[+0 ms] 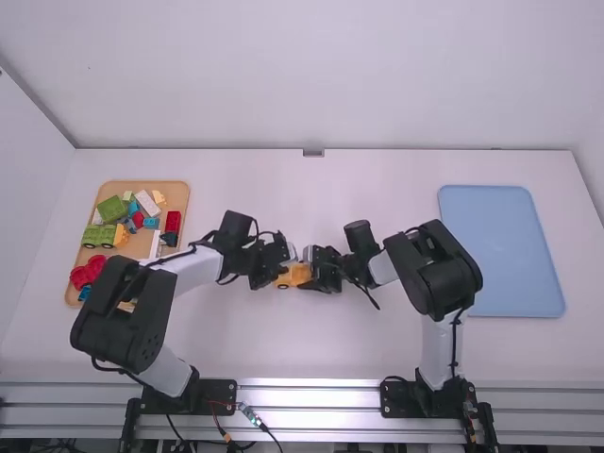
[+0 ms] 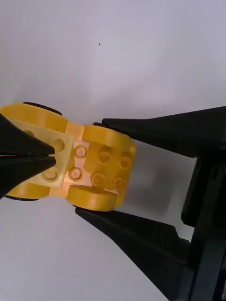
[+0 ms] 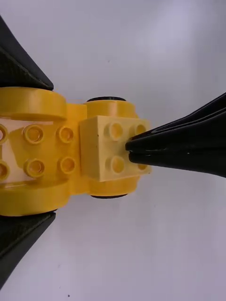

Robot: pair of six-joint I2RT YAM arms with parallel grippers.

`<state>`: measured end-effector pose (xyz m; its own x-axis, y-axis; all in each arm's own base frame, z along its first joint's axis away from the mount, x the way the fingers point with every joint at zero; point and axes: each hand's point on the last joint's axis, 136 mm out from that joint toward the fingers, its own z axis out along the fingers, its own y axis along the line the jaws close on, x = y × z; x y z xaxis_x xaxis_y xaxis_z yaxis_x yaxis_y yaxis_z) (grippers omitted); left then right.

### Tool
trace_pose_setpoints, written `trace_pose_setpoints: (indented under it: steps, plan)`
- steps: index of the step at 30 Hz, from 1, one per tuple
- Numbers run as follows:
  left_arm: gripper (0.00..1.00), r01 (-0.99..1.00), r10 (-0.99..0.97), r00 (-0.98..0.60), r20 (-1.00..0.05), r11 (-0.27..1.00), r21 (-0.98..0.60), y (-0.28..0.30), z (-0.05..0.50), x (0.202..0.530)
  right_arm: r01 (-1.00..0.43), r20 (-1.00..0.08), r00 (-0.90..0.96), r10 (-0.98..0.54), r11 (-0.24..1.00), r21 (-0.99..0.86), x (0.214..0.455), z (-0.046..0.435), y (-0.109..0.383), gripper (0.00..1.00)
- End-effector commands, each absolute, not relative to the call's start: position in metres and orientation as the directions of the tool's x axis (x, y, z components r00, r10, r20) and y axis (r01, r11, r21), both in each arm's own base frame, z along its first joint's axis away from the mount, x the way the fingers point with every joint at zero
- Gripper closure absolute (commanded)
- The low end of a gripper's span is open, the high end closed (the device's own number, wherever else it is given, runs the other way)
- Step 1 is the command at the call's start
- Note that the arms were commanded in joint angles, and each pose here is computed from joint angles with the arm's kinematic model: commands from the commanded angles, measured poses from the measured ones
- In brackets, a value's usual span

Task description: Assemble lego blocks to make yellow taxi

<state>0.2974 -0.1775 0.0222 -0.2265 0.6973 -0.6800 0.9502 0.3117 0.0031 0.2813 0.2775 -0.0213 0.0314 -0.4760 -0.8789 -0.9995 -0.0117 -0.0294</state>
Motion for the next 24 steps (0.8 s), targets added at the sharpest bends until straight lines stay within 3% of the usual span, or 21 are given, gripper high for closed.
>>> trace_pose_setpoints:
  steps: [1,8,11,13,18,24]
  plan:
    - [0.98,0.939,0.727,-0.300,-0.618,0.338,-0.058,-0.166,-0.004,0.279,-1.000,-0.856,-0.005,-0.518,0.028,-0.011,0.284,-0.032,0.272,0.55]
    - [0.98,0.920,0.733,-0.385,-0.560,0.355,-0.167,-0.171,-0.030,0.278,-0.999,-0.855,-0.011,-0.518,0.033,-0.008,0.286,-0.031,0.271,0.55]
    - [0.99,0.947,0.743,-0.321,-0.587,0.252,-0.199,-0.178,-0.021,0.277,-0.999,-0.851,-0.029,-0.524,0.042,0.008,0.288,-0.031,0.272,0.55]
    - [0.99,0.947,0.741,-0.320,-0.591,0.249,-0.202,-0.179,-0.015,0.280,-0.999,-0.850,-0.035,-0.525,0.040,0.016,0.288,-0.031,0.272,0.55]
    - [0.98,0.927,0.757,-0.354,-0.550,0.363,-0.097,-0.171,0.012,0.315,-1.000,-0.844,-0.012,-0.536,0.013,0.005,0.290,-0.030,0.273,0.55]
    - [0.98,0.907,0.736,-0.309,-0.602,0.419,0.046,-0.162,0.069,0.331,-0.999,-0.846,-0.020,-0.533,0.034,0.002,0.298,-0.028,0.270,0.55]
